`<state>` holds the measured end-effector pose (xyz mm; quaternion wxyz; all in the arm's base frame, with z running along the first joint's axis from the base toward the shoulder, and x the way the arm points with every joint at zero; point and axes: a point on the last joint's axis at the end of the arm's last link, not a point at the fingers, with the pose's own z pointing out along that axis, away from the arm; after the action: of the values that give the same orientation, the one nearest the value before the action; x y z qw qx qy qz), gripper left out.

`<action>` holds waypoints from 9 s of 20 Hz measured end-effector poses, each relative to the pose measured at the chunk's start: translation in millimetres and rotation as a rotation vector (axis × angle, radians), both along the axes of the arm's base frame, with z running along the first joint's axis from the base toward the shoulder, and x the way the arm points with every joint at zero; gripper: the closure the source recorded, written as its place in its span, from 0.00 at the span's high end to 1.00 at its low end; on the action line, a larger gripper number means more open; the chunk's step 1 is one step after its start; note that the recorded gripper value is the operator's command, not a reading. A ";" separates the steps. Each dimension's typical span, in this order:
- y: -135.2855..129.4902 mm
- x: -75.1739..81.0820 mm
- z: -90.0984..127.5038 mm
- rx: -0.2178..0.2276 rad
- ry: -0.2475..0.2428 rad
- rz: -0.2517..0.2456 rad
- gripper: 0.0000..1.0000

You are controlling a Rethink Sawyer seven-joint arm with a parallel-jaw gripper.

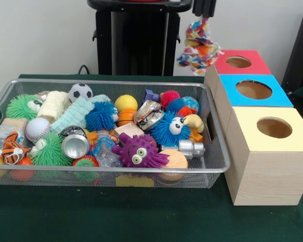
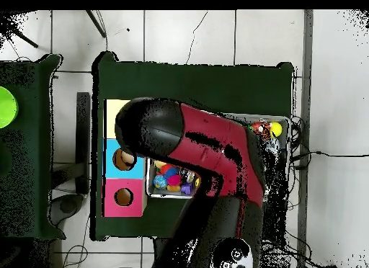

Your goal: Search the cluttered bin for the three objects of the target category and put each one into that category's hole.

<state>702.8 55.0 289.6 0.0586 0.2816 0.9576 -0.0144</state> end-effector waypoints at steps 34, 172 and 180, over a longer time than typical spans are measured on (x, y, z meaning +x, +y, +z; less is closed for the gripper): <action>58.8 31.2 6.0 0.019 -0.008 -0.032 0.00; 73.3 58.5 -42.0 -0.010 0.039 -0.056 0.00; 80.8 58.7 -42.5 -0.011 0.029 -0.046 0.00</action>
<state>761.5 135.9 247.1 0.0461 0.3028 0.9516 -0.0253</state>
